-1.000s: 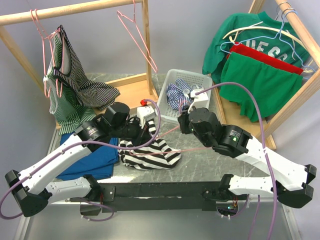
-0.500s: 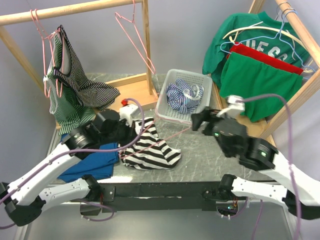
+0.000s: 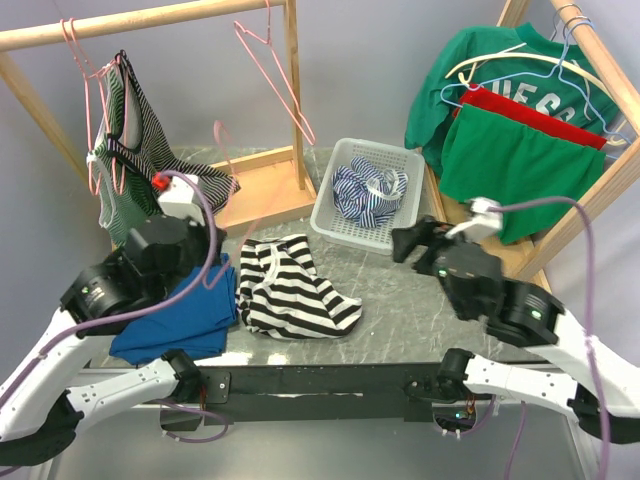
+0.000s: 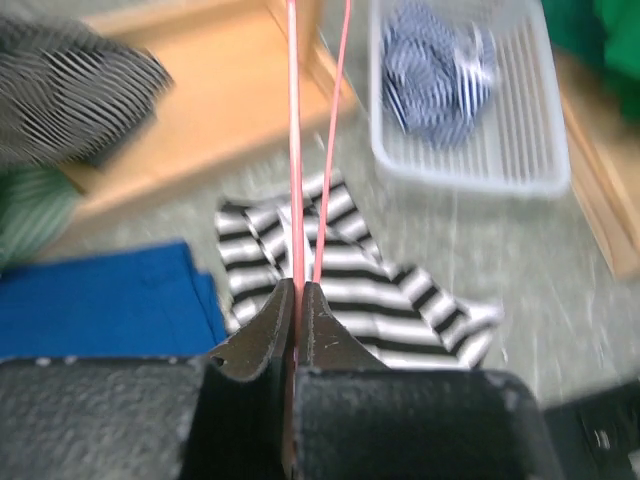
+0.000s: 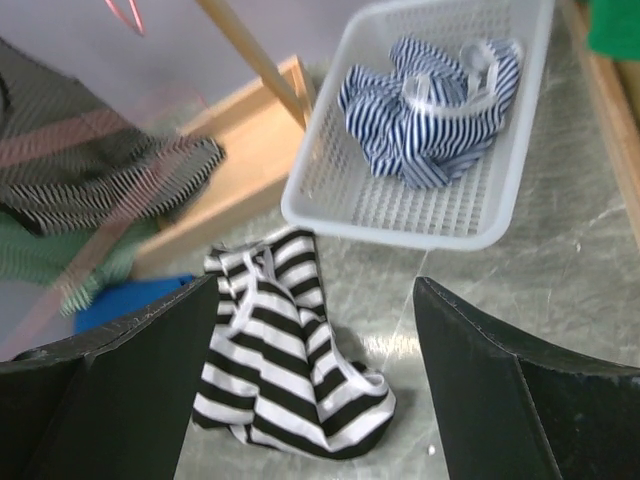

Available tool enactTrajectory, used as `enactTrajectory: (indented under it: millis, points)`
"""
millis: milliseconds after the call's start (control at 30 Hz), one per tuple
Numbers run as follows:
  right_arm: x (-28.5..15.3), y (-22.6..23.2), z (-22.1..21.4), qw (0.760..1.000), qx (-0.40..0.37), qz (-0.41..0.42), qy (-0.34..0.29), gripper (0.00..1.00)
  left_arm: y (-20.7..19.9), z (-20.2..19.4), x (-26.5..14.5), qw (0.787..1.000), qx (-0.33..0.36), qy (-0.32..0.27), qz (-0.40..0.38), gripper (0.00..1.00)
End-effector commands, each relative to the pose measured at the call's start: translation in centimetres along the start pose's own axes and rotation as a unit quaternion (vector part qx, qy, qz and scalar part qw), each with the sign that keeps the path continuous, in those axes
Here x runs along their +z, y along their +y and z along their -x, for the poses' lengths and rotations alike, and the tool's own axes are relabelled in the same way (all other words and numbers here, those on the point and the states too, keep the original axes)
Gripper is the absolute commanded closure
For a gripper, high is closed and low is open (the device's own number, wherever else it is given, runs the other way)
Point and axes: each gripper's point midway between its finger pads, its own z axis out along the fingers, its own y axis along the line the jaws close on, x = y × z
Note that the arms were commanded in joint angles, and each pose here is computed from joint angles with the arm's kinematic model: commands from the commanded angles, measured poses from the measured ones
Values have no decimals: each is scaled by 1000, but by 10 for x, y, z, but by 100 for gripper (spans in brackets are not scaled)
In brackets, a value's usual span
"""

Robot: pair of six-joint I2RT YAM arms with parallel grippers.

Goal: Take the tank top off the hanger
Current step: Place the hanger at the clothesline.

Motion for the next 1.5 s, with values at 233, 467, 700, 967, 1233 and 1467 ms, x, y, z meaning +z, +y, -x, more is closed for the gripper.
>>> enactTrajectory:
  millis: [233, 467, 700, 967, 1233, 1467]
  points:
    - [26, 37, -50, 995, -37, 24, 84, 14, 12, 128, 32, 974, 32, -160, 159, 99]
    - [24, 38, -54, 995, -32, 33, 91, 14, 28, 176, 66, 960, 33, -189, 202, 99]
    - [26, 35, -63, 994, -35, 30, 99, 14, 30, 196, 81, 947, 45, -222, 228, 99]
    - [29, 37, -75, 992, -36, 32, 115, 14, 28, 220, 76, 939, 36, -254, 228, 99]
    - [32, 41, -83, 990, -42, 35, 128, 14, 32, 228, 114, 943, 52, -238, 228, 99]
    - [34, 47, -96, 987, -40, 43, 148, 14, 39, 231, 154, 946, 60, -233, 215, 99]
